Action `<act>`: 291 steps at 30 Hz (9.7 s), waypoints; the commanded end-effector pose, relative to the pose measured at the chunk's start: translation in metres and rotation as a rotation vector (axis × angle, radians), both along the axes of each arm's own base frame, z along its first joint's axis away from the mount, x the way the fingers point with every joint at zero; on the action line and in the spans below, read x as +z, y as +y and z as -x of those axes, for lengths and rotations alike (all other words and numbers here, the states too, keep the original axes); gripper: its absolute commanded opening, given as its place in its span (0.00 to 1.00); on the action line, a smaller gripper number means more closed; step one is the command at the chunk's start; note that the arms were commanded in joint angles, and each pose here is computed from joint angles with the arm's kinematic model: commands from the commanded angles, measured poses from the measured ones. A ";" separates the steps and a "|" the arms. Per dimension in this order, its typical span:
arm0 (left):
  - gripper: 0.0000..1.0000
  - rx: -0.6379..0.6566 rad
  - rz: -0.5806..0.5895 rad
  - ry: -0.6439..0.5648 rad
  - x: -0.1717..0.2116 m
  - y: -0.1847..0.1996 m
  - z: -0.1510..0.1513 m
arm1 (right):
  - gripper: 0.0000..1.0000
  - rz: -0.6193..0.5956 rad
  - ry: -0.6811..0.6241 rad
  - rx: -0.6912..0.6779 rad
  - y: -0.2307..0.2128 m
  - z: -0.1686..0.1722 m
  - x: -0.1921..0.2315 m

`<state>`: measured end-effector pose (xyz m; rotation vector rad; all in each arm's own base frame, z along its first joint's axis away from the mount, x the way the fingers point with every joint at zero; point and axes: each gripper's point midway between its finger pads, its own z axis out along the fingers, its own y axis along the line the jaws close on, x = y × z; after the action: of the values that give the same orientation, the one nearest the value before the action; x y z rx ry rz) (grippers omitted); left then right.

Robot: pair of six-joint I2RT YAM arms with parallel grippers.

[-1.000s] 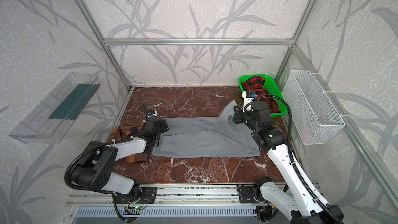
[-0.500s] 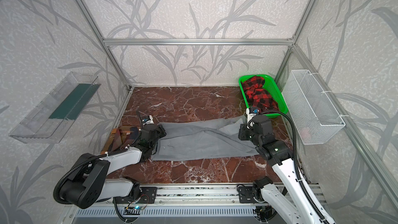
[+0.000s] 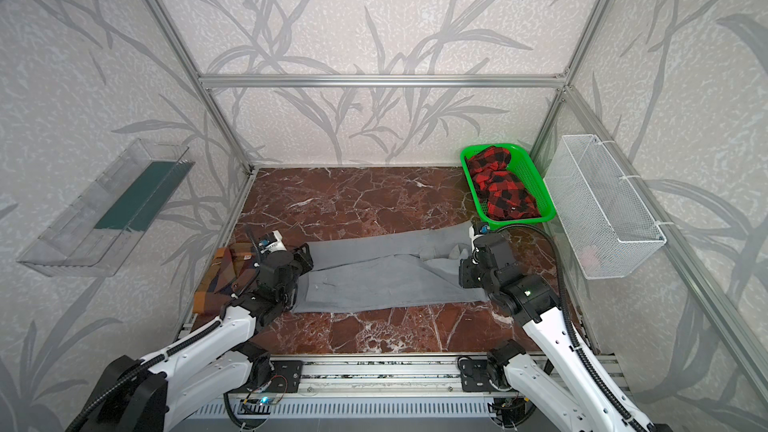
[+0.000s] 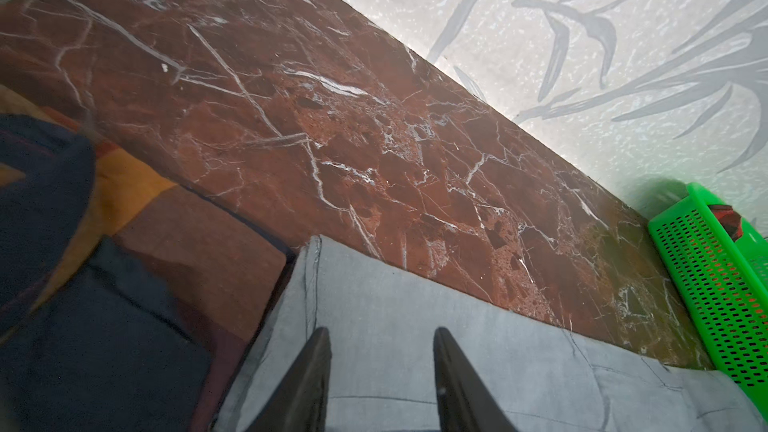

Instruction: Fold and stack the long sleeve shirts

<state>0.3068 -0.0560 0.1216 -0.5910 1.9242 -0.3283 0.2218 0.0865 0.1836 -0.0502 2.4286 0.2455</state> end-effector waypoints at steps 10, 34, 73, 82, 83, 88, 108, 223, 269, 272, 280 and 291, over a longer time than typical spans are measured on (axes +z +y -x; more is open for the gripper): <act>0.56 -0.021 -0.042 0.148 -0.010 -0.004 0.006 | 0.44 -0.072 0.183 0.060 0.054 0.017 -0.070; 0.75 -0.318 -0.178 0.365 0.054 -0.039 0.011 | 0.78 -0.045 0.334 -0.462 -0.035 0.010 -0.115; 0.77 -0.365 -0.167 0.378 0.047 -0.025 0.018 | 0.96 -0.211 0.282 -0.540 -0.043 0.015 -0.125; 0.77 -0.369 -0.163 0.377 0.048 -0.026 0.017 | 0.66 -0.298 0.254 -0.513 -0.034 0.013 -0.132; 0.77 -0.368 -0.162 0.376 0.048 -0.026 0.017 | 0.64 -0.302 0.251 -0.514 -0.034 0.013 -0.131; 0.77 -0.374 -0.159 0.378 0.048 -0.027 0.017 | 0.69 -0.260 0.218 -0.549 -0.047 0.015 -0.125; 0.77 -0.403 -0.136 0.373 0.048 -0.033 0.017 | 0.75 -0.361 0.301 -0.597 -0.047 0.010 -0.148; 0.92 -0.174 -0.439 -0.072 0.120 0.007 0.010 | 0.04 -0.254 0.175 0.985 0.324 -0.100 -0.115; 0.99 -0.044 -0.444 0.038 0.120 0.046 0.038 | 0.38 -0.055 0.270 0.498 0.362 -0.080 -0.135; 0.99 -0.059 -0.441 0.055 0.116 0.043 0.036 | 0.21 -0.088 0.247 0.511 0.364 -0.079 -0.120; 0.98 -0.050 -0.441 0.056 0.116 0.045 0.035 | 0.00 -0.216 0.187 0.656 0.379 -0.065 -0.087; 0.98 -0.044 -0.452 0.078 0.111 0.046 0.033 | 0.11 -0.376 0.249 0.747 0.401 -0.061 -0.103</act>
<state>0.2746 -0.0127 0.2318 -0.2492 1.9947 0.0934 0.2760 0.4796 0.0802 -0.8042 2.4641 1.0055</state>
